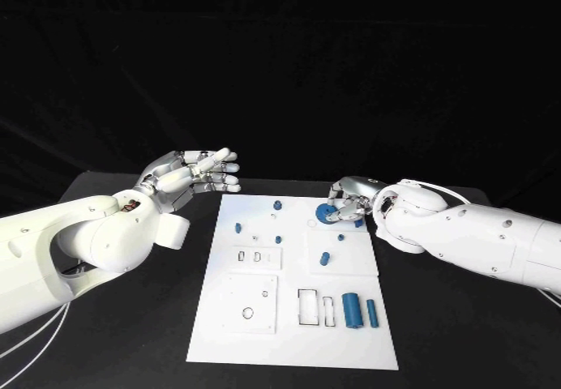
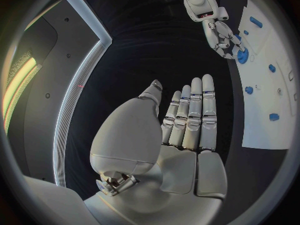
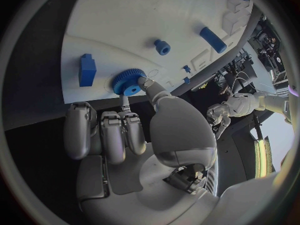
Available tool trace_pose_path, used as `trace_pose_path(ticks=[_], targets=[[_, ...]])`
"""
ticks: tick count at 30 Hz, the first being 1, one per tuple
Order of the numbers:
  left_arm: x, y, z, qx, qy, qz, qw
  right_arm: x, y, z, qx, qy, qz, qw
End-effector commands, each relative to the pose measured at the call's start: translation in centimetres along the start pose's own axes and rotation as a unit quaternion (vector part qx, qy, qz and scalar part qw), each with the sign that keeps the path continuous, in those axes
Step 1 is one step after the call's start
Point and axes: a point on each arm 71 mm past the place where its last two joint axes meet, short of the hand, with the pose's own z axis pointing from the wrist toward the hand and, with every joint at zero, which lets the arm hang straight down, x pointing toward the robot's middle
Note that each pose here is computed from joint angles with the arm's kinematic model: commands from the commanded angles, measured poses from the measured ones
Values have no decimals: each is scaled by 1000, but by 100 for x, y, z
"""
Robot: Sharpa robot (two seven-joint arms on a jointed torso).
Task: Assemble the parts on the task board
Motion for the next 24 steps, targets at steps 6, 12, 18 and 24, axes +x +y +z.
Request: trace_pose_path(ticks=[6,12,18,24], targets=[[14,-8,5,3,9,-2,1000,-102,271,-36,-27,-46,-26,998],[17,-8,6,3,10,-2,1000,-122,539,-11,-57,-63,-48,995],[21,-8,4,3,10,-2,1000,-103,789,51,-82,-74,-69,991],[31,-9,3,3,11,-2,1000,-53,1022,140,-103,-79,-86,988]])
